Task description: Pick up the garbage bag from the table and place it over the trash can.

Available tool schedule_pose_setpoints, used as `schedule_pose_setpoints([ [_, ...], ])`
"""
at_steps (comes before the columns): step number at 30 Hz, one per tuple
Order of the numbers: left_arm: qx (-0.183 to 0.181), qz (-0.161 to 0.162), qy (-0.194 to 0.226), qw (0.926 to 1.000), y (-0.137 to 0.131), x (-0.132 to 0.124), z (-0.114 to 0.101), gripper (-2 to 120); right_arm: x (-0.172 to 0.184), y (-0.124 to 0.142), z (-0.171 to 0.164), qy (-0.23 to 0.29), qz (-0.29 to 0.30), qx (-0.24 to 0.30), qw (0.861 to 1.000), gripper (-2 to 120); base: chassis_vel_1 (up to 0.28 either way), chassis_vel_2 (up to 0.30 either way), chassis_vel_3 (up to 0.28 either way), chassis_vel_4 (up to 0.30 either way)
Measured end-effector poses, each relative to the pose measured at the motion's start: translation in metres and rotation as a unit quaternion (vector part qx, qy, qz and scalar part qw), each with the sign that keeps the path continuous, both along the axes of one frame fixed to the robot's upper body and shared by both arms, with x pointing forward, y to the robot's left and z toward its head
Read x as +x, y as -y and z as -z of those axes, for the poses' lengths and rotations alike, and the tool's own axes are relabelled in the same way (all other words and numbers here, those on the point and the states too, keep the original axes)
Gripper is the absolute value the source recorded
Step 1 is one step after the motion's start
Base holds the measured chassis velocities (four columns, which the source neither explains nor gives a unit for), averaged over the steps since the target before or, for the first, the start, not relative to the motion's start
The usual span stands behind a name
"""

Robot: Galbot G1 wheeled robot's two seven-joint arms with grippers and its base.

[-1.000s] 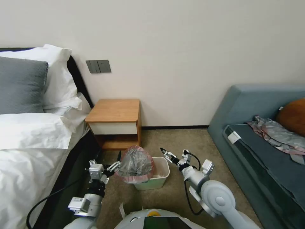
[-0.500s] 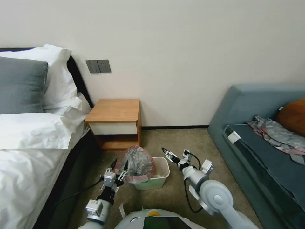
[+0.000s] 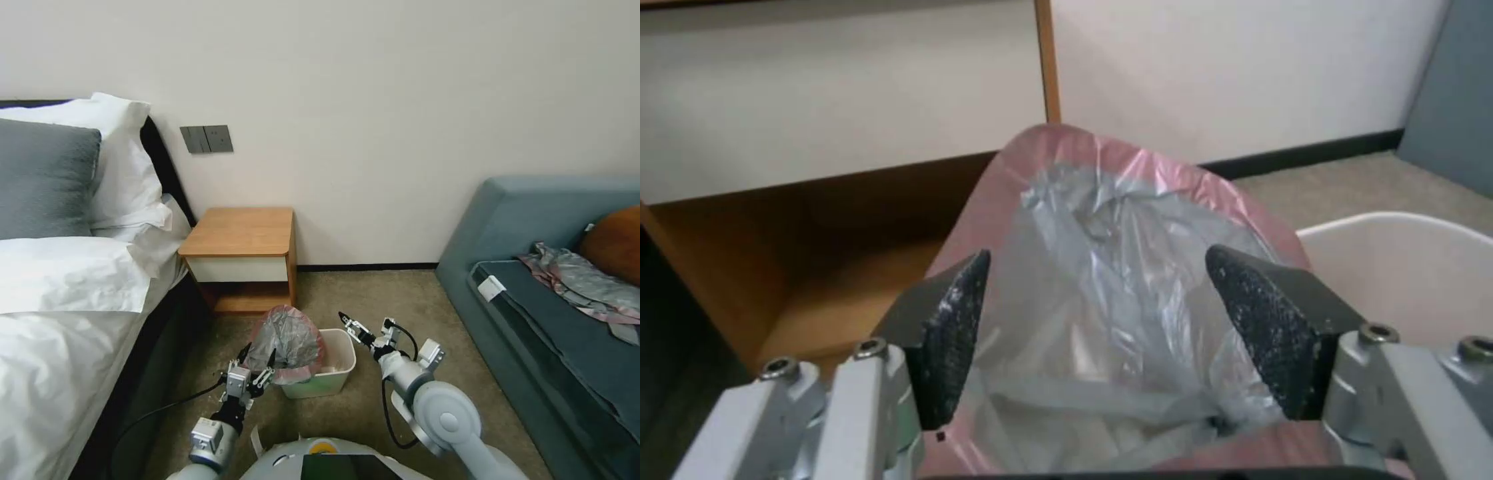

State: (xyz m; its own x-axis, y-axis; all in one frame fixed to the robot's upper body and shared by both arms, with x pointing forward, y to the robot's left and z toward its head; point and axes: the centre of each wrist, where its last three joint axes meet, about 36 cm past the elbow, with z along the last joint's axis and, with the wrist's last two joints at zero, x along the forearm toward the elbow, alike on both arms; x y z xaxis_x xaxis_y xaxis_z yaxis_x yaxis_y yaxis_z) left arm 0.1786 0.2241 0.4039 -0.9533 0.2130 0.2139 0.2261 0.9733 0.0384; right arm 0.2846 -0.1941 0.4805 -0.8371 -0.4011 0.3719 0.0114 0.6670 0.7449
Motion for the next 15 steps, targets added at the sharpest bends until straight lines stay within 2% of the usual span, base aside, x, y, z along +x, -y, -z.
schedule_pose_setpoints([
  [7, 0.000, -0.004, -0.012, 0.9999, -0.003, 0.005, 0.009, 66, -0.001, -0.001, 0.001, 0.001, 0.004, -0.003, 1.000, 100, 0.000, 0.000, 0.000, 0.000],
  [15, -0.015, -0.019, -0.026, 0.9994, 0.002, 0.013, 0.016, 63, -0.005, -0.006, 0.009, 0.003, 0.005, -0.020, 1.000, 100, 0.000, 0.000, 0.000, 0.000],
])
